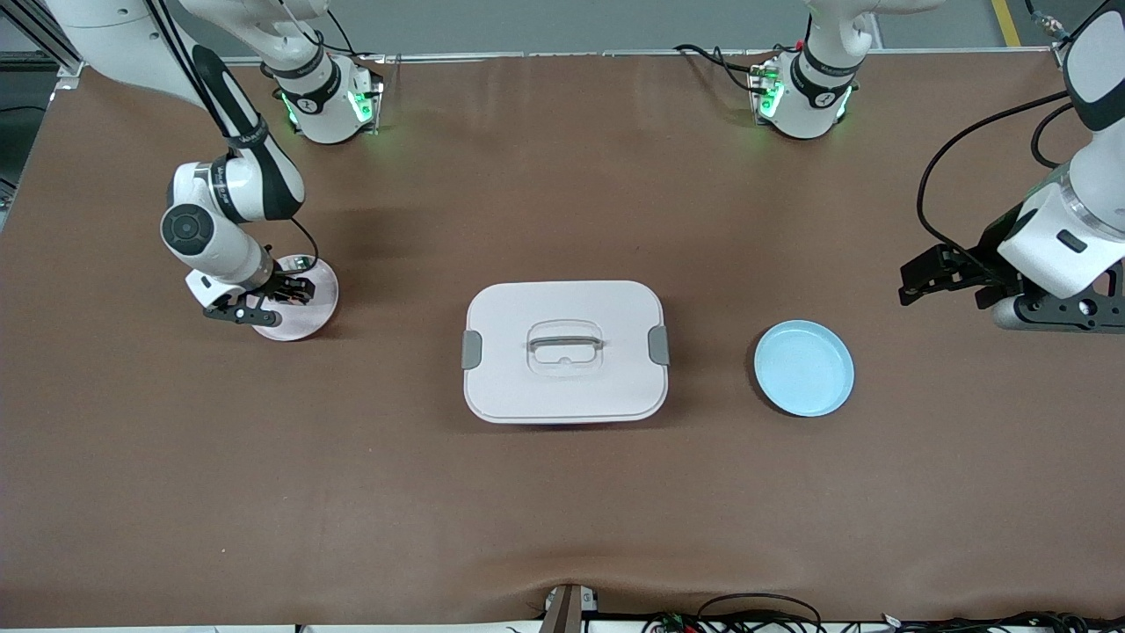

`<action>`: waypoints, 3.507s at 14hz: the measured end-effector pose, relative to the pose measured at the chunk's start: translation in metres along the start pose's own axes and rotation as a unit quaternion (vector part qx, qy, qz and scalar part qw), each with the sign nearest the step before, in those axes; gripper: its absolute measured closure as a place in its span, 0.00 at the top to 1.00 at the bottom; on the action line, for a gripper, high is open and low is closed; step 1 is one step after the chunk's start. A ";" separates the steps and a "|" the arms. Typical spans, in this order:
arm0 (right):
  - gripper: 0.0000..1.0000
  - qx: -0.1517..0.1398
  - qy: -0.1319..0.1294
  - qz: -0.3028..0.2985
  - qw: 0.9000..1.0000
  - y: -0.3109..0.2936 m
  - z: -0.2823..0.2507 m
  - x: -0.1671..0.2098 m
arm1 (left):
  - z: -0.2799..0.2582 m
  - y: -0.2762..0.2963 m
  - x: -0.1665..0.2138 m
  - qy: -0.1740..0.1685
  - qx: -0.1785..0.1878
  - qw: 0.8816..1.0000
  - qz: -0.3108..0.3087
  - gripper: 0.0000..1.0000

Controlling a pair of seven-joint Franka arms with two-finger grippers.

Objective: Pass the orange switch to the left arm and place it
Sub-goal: 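Grasp the orange switch with the right gripper and lift it, then carry the switch over the box while the left gripper approaches it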

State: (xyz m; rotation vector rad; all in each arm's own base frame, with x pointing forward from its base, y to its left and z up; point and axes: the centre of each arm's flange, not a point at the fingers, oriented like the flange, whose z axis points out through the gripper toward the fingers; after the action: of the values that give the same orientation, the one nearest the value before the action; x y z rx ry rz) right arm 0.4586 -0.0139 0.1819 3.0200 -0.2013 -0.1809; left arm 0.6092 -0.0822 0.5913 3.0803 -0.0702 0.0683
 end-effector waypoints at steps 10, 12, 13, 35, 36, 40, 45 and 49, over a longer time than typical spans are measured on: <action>0.73 0.068 -0.132 0.110 0.983 -0.038 -0.093 0.027 | 0.024 0.030 0.006 -0.032 -0.118 0.992 -0.009 1.00; 0.73 0.073 -0.155 0.136 0.976 -0.048 -0.127 0.036 | 0.028 0.039 0.008 -0.040 -0.162 0.986 -0.016 1.00; 0.73 0.071 -0.163 0.151 0.972 -0.059 -0.143 0.039 | 0.029 0.043 0.009 -0.044 -0.185 0.981 -0.019 1.00; 0.73 0.148 -0.233 0.465 0.841 -0.387 -0.310 0.035 | 0.115 0.211 -0.016 -0.072 -0.407 0.909 -0.055 1.00; 0.73 0.152 -0.238 0.479 0.832 -0.391 -0.313 0.040 | 0.123 0.221 -0.020 -0.076 -0.406 0.909 -0.053 1.00; 0.73 0.173 -0.250 0.529 0.792 -0.404 -0.329 0.053 | 0.159 0.245 -0.024 -0.089 -0.406 0.907 -0.061 1.00; 0.73 0.206 -0.268 0.556 0.759 -0.414 -0.333 0.065 | 0.174 0.271 -0.029 -0.079 -0.412 0.905 -0.070 1.00; 0.73 0.212 -0.269 0.566 0.750 -0.433 -0.329 0.058 | 0.178 0.273 -0.030 -0.080 -0.413 0.904 -0.073 1.00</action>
State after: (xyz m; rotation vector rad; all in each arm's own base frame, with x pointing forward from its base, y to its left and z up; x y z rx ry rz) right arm 0.6113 0.4375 0.4492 2.4591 -2.2336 -0.9336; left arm 0.5744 -0.3642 0.4284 2.2225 0.1002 -0.1785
